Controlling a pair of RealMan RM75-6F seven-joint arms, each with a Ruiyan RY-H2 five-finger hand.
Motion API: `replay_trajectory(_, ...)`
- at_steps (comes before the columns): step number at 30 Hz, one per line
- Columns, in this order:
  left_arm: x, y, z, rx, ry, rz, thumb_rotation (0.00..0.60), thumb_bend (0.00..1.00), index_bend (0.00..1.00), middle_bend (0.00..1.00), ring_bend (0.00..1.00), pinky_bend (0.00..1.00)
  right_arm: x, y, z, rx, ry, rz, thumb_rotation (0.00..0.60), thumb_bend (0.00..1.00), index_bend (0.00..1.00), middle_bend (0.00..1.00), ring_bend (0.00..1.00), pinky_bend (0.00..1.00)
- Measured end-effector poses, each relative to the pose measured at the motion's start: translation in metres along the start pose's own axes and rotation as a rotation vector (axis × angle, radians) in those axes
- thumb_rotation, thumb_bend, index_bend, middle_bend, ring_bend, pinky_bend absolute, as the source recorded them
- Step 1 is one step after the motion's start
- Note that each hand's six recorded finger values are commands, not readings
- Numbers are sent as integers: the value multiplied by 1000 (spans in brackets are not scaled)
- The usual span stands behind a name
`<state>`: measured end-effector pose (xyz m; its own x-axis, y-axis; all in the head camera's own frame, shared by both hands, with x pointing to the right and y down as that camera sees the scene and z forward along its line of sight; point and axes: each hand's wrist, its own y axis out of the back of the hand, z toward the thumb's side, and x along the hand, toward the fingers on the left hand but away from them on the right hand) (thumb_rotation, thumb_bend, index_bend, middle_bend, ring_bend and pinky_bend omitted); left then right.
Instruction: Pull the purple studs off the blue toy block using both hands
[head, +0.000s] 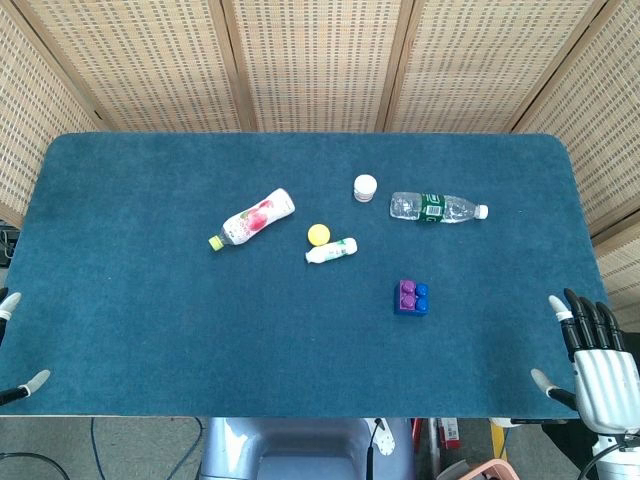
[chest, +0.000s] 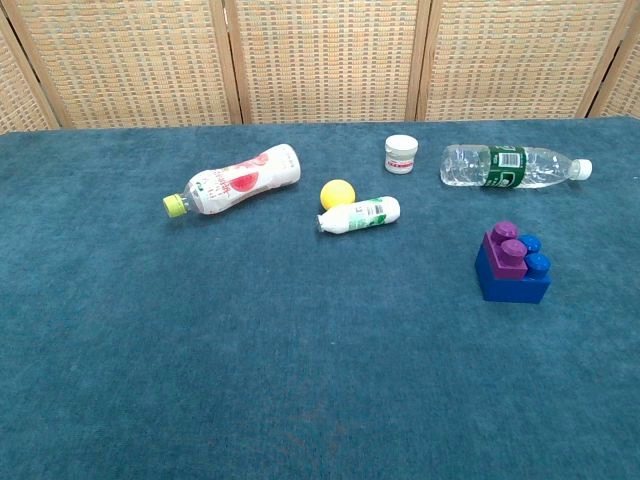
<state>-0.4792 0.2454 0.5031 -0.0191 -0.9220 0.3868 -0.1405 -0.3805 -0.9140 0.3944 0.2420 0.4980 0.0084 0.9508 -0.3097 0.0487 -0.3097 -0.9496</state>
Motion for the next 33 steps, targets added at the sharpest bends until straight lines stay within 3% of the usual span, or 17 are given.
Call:
replay_trajectory(9,3,2,-1,-2,2,8,600,0,0,0,0,0,-2,-8,4,17,13,32,600,0,0,0,0,0)
replay_trajectory(15,8,1,1,11,6,8,600,0,0,0,0,0,-27,-18,23,13,95,81,600,0,0,0,0,0)
replay_trajectory(22,17,-6,3,24,9,4,600,0,0,0,0,0,-83,-41,65,2,220,252,600,0,17,0,0,0)
replay_trajectory(25,20,-9,3,29,16,-1,600,0,0,0,0,0,-104,-52,81,-12,238,340,600,0,86,0,0,0)
replay_trajectory(33,28,-16,-1,45,45,-18,600,0,0,0,0,0,-152,-81,124,-22,238,494,600,0,139,0,0,0)
